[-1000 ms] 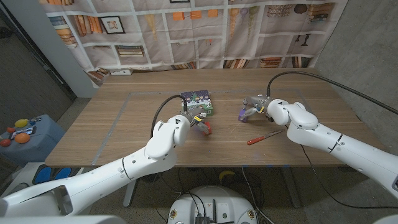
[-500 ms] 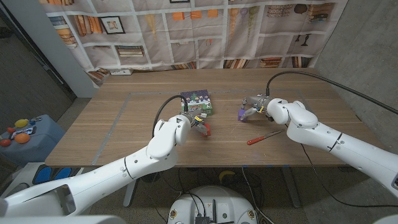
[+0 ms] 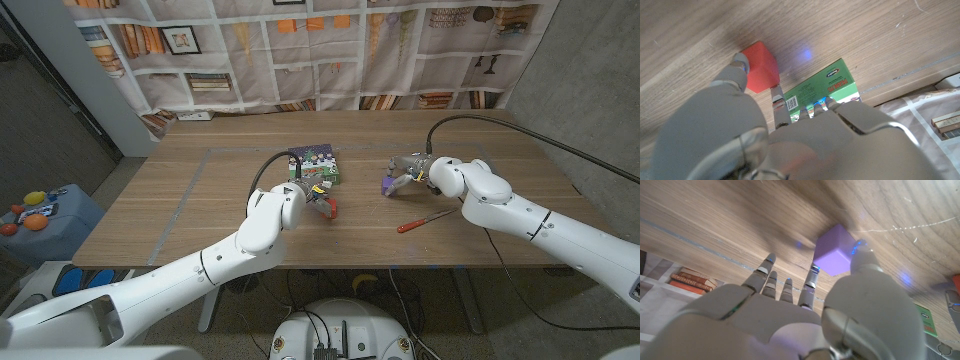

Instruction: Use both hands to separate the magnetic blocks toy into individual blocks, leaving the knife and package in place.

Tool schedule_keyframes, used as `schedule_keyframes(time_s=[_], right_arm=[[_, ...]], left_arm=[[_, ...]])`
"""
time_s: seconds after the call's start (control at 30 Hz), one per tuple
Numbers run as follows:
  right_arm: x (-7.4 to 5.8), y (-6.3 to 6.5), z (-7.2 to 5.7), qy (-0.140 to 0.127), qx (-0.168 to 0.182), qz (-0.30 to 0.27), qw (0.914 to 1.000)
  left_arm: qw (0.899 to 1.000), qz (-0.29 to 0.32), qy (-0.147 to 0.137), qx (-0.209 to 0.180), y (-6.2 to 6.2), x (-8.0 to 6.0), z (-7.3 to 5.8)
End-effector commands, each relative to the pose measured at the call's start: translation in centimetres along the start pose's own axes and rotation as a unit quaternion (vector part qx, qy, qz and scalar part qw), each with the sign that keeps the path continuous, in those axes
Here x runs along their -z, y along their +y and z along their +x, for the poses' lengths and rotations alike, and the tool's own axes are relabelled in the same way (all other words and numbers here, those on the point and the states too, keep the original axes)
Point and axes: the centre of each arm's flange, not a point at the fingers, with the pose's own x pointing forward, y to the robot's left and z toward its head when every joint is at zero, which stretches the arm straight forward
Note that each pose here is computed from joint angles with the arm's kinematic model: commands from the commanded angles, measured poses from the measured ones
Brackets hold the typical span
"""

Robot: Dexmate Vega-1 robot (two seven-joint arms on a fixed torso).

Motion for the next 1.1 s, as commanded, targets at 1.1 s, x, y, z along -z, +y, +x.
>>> schedule_keyframes(time_s=[1.1], right_arm=[[-0.1, -1.6, -1.5, -0.012, 0.013, 0.011, 0.9998]], left_arm=[[0.999, 0.012, -0.019, -0.038, 2.7, 0.5, -2.5]])
